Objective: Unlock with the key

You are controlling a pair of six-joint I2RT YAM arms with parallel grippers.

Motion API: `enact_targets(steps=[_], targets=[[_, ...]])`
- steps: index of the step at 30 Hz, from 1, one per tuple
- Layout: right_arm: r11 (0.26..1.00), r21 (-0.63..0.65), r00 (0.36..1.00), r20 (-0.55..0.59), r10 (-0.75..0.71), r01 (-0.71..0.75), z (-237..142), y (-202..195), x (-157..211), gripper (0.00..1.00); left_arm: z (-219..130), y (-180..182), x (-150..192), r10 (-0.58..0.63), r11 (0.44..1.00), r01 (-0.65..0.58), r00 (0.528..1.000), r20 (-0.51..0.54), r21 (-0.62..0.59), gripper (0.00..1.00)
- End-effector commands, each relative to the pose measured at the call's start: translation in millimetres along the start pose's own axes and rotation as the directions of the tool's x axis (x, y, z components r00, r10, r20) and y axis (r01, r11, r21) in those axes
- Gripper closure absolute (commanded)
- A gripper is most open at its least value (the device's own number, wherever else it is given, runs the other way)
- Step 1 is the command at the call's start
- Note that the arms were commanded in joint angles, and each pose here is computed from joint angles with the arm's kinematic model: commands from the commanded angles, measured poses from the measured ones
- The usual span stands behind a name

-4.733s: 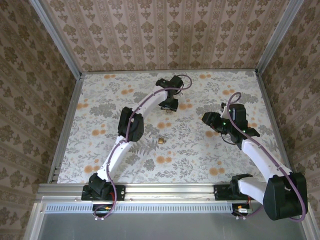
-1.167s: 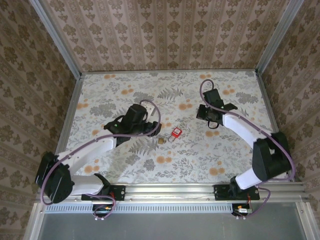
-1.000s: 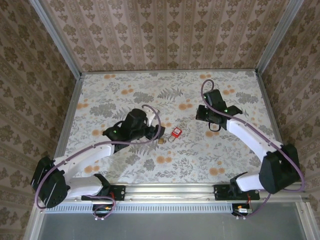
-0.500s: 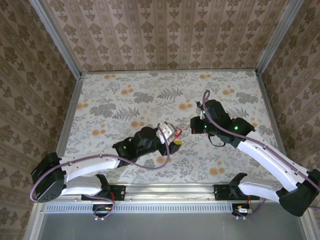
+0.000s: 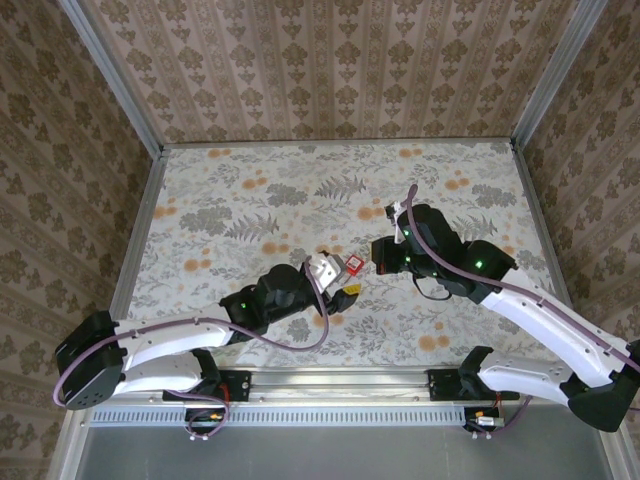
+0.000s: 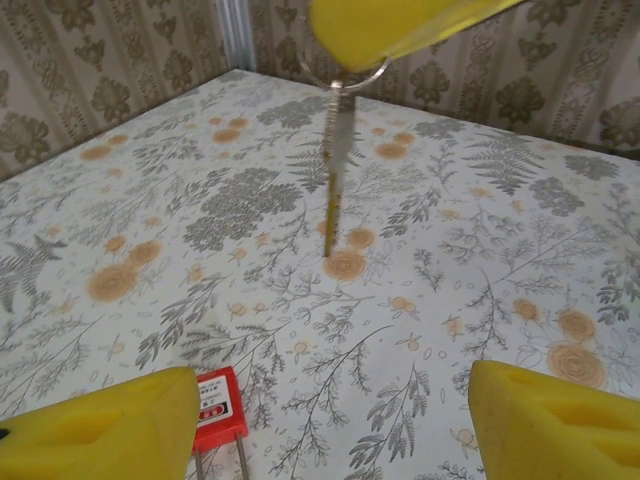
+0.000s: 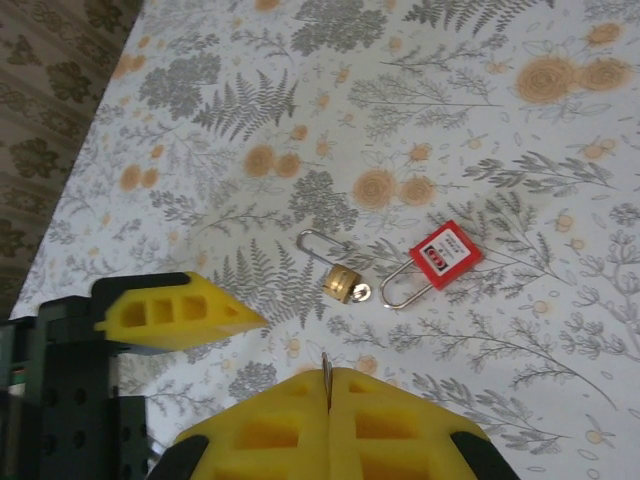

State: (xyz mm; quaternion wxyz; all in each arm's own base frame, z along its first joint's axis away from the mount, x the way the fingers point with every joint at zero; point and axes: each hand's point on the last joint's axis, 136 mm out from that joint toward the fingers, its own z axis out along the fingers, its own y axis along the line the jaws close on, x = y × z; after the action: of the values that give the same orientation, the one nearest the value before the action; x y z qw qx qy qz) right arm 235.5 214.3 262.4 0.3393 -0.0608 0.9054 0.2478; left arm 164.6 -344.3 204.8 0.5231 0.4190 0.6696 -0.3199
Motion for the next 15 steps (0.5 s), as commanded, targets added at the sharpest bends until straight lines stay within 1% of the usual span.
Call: enact_targets(steps=[1,3,7,12,15], targets=[[0.999,-0.047,1.0,0.025,0.016,-0.015,-12.4,15.4,-7.0,1.0,-1.2,-16.7,-17.3,0.06,0.994,-0.07,0.993,0.101,0.089,0.3],[0.998,-0.059,1.0,0.022,0.013,-0.011,-13.1,19.1,-5.4,1.0,-0.2,-18.6,-21.6,0.077,0.992,-0.09,0.988,0.137,0.09,0.3],[0.998,-0.07,1.0,0.012,0.004,-0.003,-12.8,23.6,-0.4,1.0,1.3,-14.1,-26.3,0.097,0.993,-0.108,0.98,0.173,0.055,0.29],[0.993,-0.12,1.0,0.008,0.005,-0.004,-11.1,31.7,4.0,1.0,4.6,-11.3,-29.1,0.103,0.993,-0.111,0.978,0.179,0.039,0.41],[0.99,-0.141,1.0,0.003,0.011,-0.011,-10.3,35.1,5.8,1.0,5.8,-6.5,-26.8,0.093,0.995,-0.097,0.979,0.182,0.016,0.44]])
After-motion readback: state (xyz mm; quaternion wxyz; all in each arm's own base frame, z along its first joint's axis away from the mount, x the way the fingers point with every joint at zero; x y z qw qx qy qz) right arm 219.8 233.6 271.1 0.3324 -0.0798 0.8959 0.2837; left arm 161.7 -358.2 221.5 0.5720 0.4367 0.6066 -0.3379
